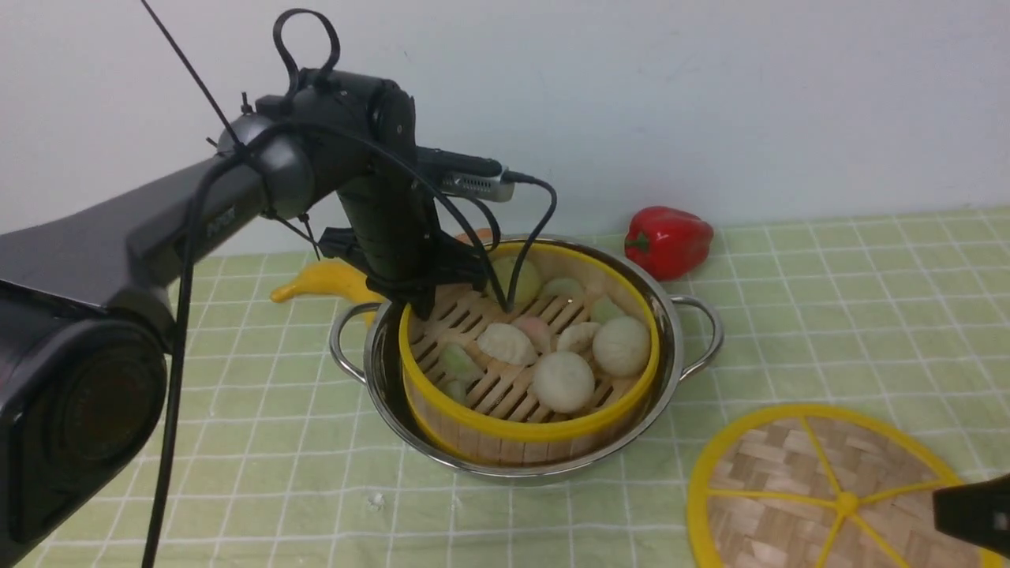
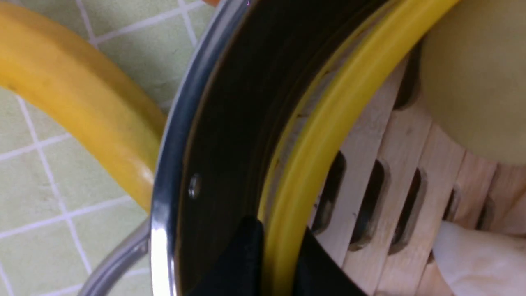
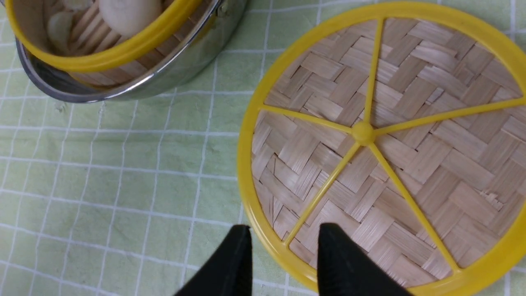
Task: Place the steamer in the pot on the green tablecloth, and put the lid on the steamer.
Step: 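Place the bamboo steamer basket with dumplings into the steel pot with the left gripper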
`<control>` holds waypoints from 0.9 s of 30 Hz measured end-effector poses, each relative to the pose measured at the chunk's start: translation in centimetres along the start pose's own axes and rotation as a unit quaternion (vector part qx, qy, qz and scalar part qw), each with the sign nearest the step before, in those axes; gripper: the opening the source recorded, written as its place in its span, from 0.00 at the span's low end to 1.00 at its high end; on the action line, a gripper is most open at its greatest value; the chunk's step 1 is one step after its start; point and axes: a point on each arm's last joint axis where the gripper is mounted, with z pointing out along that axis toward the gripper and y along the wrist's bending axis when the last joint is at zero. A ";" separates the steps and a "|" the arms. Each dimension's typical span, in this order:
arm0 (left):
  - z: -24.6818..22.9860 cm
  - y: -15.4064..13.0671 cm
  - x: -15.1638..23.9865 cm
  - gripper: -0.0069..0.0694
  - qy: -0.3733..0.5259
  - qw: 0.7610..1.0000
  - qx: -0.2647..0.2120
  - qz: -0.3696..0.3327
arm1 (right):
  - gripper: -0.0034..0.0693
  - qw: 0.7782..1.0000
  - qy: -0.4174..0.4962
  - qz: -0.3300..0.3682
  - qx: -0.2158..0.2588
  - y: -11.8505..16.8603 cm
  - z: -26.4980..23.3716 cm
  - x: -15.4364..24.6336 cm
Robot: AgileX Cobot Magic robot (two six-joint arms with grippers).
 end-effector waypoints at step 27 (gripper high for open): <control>1.7 0.0 0.0 0.52 0.035 0.999 -0.014 0.009 | 0.38 1.000 0.000 0.000 0.000 0.0 0.0 0.0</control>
